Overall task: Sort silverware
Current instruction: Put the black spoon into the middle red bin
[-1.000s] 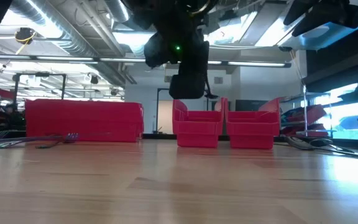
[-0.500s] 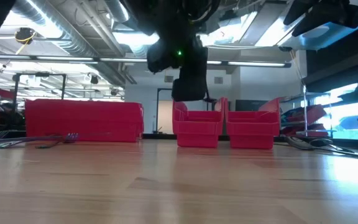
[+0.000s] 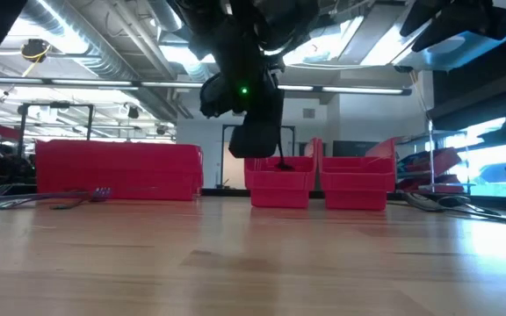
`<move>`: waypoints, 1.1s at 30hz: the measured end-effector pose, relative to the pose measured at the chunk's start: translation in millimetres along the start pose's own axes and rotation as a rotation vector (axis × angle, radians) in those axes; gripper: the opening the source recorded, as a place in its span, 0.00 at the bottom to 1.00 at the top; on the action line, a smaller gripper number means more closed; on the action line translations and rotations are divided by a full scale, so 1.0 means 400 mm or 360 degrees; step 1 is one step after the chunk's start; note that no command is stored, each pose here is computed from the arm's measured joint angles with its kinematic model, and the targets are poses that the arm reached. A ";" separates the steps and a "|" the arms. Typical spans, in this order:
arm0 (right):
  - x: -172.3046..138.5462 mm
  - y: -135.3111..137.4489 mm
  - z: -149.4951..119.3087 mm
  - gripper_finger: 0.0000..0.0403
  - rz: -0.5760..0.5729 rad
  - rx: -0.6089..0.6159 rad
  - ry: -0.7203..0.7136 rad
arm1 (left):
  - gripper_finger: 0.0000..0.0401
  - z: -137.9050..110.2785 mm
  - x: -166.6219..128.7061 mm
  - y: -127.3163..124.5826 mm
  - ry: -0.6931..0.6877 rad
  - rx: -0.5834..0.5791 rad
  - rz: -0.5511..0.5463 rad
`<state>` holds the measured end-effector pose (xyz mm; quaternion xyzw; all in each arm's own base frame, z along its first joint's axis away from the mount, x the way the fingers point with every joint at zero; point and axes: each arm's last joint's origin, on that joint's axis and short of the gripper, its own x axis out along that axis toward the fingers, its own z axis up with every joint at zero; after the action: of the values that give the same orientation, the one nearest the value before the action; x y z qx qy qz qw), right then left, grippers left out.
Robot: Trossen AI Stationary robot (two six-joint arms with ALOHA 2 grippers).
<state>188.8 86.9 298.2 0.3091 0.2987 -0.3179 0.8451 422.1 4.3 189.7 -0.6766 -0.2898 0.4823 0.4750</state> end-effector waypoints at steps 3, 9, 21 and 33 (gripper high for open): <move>0.000 -0.001 0.000 0.33 -0.0005 -0.0004 0.0000 | 0.00 -0.001 -0.003 0.001 0.0005 0.0003 0.0000; 0.000 -0.004 -0.001 0.33 -0.0022 -0.0017 0.0001 | 0.00 -0.003 -0.003 0.003 0.0032 0.0006 0.0033; -0.008 -0.020 0.004 0.33 -0.0077 -0.0048 -0.0031 | 0.00 0.001 -0.003 0.008 0.0043 0.0074 0.0086; -0.009 -0.035 0.003 0.33 -0.0161 -0.0111 -0.0047 | 0.00 0.006 -0.003 0.011 0.0024 0.0147 0.0095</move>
<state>176.9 78.8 296.7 0.2592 0.3124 -0.3541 0.8425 419.2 2.3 185.8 -0.6659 -0.2434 0.5041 0.4932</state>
